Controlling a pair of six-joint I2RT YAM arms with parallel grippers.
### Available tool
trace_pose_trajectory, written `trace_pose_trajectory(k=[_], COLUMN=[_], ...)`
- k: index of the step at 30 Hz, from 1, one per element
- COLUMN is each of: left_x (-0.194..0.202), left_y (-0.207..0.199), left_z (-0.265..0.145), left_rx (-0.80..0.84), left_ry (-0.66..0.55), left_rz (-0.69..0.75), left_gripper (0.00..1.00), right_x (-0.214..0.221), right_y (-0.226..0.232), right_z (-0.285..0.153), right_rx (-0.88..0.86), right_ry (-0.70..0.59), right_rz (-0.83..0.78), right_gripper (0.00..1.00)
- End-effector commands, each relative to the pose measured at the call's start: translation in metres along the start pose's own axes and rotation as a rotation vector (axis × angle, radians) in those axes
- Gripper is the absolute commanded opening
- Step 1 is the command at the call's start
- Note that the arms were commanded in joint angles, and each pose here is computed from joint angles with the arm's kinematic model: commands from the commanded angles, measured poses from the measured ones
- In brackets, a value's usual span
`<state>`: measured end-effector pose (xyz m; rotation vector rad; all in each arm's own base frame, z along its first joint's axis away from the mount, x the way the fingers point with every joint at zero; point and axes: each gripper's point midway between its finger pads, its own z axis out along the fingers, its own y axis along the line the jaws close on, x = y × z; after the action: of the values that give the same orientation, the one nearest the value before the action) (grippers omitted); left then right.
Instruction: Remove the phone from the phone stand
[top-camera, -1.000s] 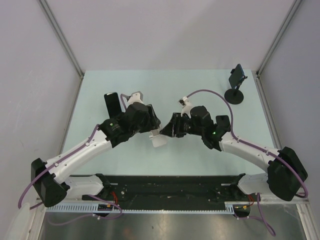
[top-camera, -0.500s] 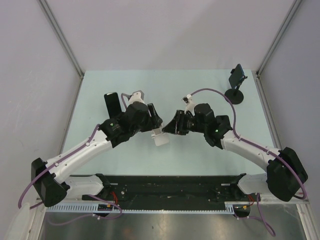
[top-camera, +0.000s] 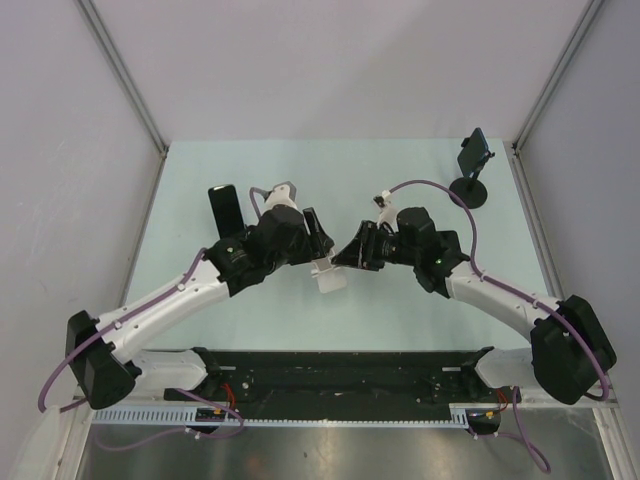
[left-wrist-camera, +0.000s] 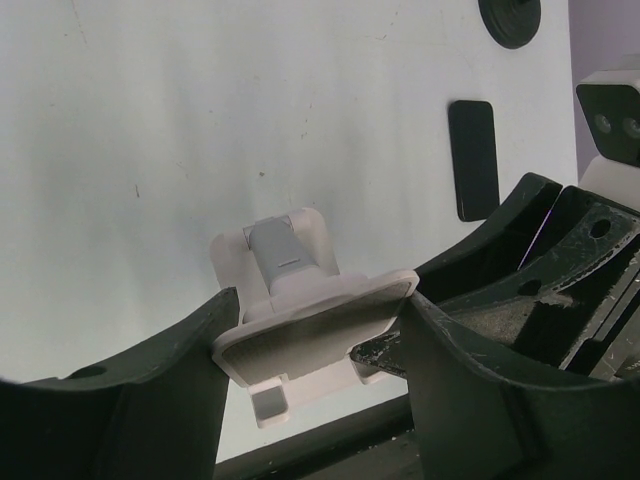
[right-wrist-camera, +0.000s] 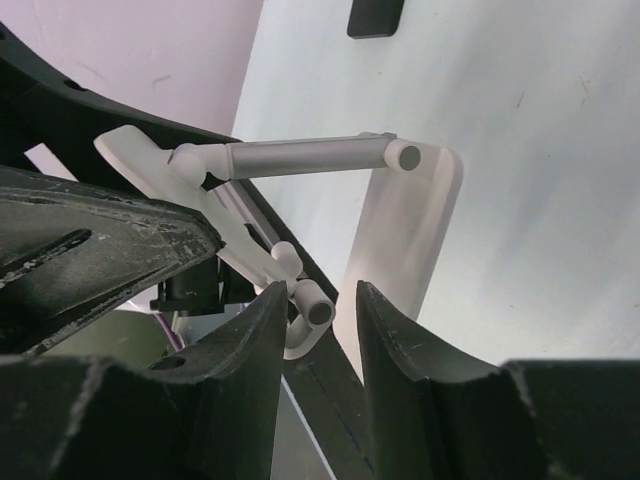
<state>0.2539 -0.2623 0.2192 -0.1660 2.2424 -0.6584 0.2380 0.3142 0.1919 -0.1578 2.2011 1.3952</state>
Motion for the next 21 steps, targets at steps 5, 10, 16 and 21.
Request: trace_pose_trajectory(k=[5,10,16,21], left_x=[-0.024,-0.026,-0.029,-0.042], left_y=[-0.041,-0.046,-0.045,-0.036], left_z=[-0.008,-0.007,-0.006,-0.012], left_rx=[0.117,0.131,0.128,0.109], left_ry=[-0.068,-0.080,-0.101,-0.162], left_rz=[-0.059,-0.076,-0.044,0.025], left_gripper=[0.00,0.01,0.13,0.57], right_x=[-0.008,-0.009,-0.014,-0.028], right_y=[0.027,0.022,0.012,0.012], right_z=[-0.012,-0.016,-0.021,-0.018], right_rx=[-0.124,-0.131,-0.131,-0.161], right_ry=[-0.017,-0.018,-0.043,-0.080], right_rz=[-0.033,-0.014,-0.013,-0.015], right_gripper=[0.36,0.29,0.00,0.00])
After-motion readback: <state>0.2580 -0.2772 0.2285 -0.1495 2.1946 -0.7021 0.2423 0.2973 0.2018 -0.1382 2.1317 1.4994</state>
